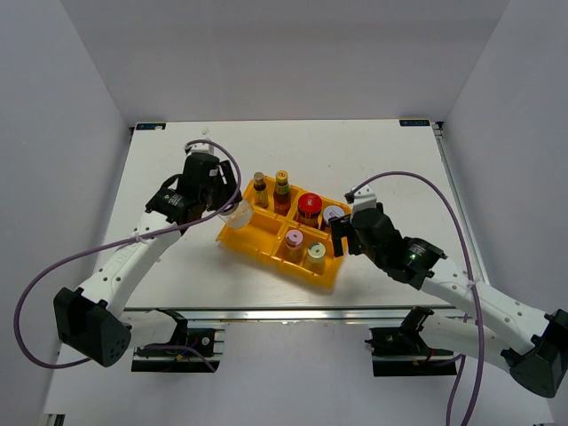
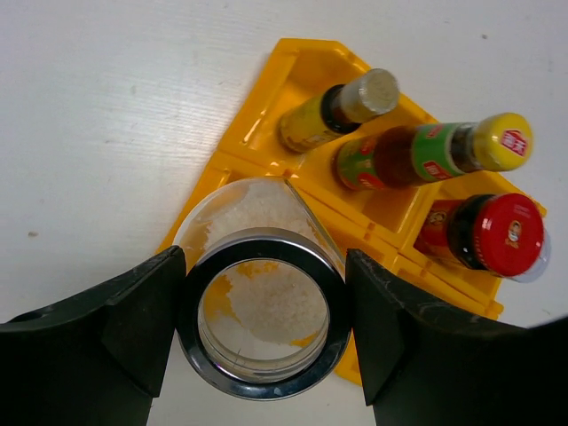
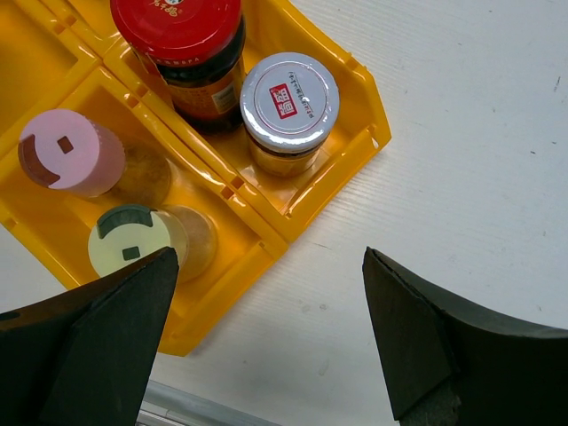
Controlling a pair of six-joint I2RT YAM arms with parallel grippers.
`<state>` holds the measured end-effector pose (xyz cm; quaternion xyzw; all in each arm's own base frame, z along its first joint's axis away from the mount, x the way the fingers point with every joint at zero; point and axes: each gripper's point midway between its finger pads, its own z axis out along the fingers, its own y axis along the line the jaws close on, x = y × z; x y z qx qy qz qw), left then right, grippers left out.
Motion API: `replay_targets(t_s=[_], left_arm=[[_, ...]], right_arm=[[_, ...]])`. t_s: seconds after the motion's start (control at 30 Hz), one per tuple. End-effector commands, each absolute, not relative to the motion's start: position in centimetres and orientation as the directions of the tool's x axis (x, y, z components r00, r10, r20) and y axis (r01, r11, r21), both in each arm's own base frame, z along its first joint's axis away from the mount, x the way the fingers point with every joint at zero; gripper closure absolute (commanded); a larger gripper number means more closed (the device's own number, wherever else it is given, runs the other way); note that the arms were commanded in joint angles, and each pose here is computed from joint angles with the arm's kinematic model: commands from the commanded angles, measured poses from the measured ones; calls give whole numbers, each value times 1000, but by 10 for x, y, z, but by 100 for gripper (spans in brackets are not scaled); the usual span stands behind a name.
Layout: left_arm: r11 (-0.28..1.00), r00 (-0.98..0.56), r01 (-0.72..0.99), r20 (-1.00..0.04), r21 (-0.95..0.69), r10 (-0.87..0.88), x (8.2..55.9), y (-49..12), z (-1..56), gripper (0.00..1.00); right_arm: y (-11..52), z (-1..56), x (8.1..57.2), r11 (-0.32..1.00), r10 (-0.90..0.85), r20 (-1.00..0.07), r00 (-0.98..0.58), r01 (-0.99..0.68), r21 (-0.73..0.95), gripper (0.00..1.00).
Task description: Organize the condiment bottles
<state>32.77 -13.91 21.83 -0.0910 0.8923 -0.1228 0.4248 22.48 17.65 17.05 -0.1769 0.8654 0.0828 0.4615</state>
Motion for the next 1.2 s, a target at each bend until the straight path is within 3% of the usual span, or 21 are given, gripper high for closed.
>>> replay_targets(t_s=[0.0,0.33,1.17], left_arm=[[925,-553,-182,-743,-333,-377,324,-126,234,100],[910,-574,-178,-712,-375,-405,325,-159,220,100],[950,-652,-259,-694,-174,-305,322,-202,142,100]], right_arm=[[176,173,223,925,-206,-841,-500,-381,0,11],[174,176,222,926,-184,-853,-488,-378,16,11],[169,182,220,929,-148,-875,-461,-367,36,11]])
